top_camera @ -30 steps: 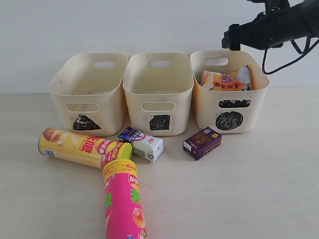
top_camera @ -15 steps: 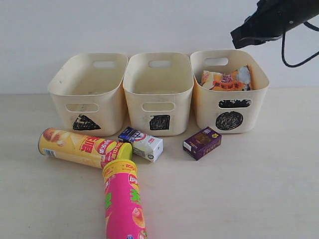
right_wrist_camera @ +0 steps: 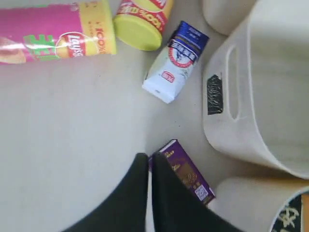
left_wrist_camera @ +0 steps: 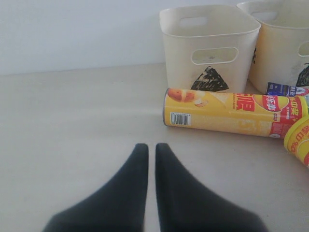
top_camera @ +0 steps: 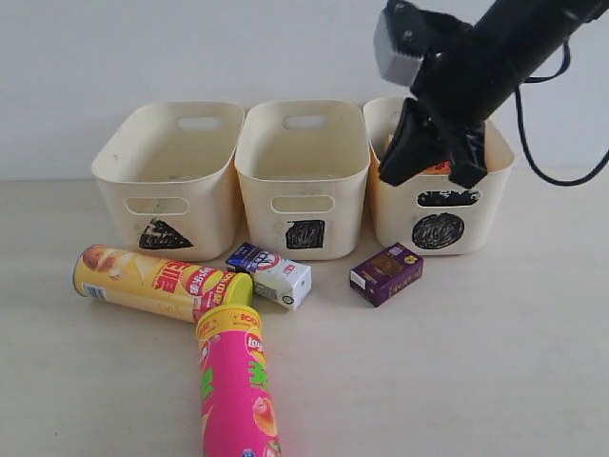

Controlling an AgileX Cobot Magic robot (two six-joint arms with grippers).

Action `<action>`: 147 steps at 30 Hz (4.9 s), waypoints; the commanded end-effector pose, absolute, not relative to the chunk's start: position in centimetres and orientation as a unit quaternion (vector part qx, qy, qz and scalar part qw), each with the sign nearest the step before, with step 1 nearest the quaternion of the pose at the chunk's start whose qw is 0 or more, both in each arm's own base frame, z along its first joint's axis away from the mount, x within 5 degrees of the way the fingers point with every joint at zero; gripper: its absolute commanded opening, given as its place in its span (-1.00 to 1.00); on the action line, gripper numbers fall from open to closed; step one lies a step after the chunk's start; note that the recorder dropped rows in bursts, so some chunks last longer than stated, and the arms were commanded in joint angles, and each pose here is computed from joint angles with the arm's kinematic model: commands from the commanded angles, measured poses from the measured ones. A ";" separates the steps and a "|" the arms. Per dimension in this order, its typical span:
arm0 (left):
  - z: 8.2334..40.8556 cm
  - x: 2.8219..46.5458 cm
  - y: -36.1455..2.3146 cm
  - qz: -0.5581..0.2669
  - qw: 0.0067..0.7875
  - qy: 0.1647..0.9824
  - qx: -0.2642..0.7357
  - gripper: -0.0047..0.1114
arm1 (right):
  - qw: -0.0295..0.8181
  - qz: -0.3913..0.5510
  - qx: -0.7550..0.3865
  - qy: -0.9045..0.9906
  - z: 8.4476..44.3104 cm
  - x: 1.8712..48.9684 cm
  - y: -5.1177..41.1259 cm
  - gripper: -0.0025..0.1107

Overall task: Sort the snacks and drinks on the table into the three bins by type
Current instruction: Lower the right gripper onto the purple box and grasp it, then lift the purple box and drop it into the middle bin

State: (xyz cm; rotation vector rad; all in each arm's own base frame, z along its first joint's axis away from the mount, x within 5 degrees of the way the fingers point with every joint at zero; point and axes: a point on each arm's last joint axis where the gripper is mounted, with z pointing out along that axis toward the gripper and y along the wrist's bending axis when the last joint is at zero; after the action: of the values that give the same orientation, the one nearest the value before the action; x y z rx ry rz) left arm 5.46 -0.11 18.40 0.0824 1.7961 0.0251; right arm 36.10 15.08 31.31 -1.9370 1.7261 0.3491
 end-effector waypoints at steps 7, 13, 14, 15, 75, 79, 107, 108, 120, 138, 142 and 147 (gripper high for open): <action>18.7 5.5 -0.1 0.008 0.630 0.776 0.032 -0.84 | 0.120 0.053 -0.845 0.519 24.9 36.0 19.5 -0.79; 18.7 5.5 -0.1 0.008 0.630 0.776 0.032 -0.84 | 0.083 0.066 -0.847 0.520 21.7 36.7 19.8 0.17; 18.7 5.5 -0.1 0.008 0.630 0.776 0.032 -0.84 | 0.079 0.068 -0.847 0.521 21.4 36.8 19.8 0.32; 18.7 5.5 -0.1 0.008 0.630 0.776 0.032 -0.84 | 0.076 0.070 -0.846 0.523 21.1 36.9 19.8 0.47; 18.7 5.5 -0.1 0.008 0.630 0.776 0.032 -0.84 | 0.116 -0.053 -0.873 0.471 15.1 41.0 20.3 0.48; 18.7 5.5 -0.1 0.008 0.630 0.776 0.032 -0.84 | 0.123 -0.065 -0.873 0.468 14.2 41.4 20.4 0.47; 18.7 5.5 -0.1 0.008 0.630 0.776 0.032 -0.84 | 0.241 0.085 -0.806 0.534 27.2 35.8 21.7 -0.96; 18.7 5.5 -0.1 0.008 0.630 0.776 0.032 -0.84 | 0.261 0.091 -0.785 0.554 28.0 35.7 21.8 -0.96; 18.7 5.5 -0.1 0.008 0.630 0.776 0.032 -0.84 | 0.487 0.127 -0.440 0.743 32.6 39.2 22.4 -0.96; 18.7 5.5 -0.1 0.008 0.630 0.776 0.032 -0.84 | 0.608 0.041 -0.274 0.744 27.4 45.2 22.1 -0.96; 18.7 5.5 -0.1 0.008 0.630 0.776 0.032 -0.84 | 0.600 0.038 -0.272 0.752 25.9 45.6 22.2 -0.96; 18.7 5.5 -0.1 0.008 0.630 0.776 0.032 -0.84 | 0.595 0.038 -0.268 0.756 25.0 45.9 22.3 -0.96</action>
State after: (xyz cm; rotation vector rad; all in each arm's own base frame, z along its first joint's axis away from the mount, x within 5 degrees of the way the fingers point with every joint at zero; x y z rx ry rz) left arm 5.46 -0.11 18.40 0.0824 1.7961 0.0251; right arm 45.69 22.57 24.50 -0.6625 1.7789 0.0998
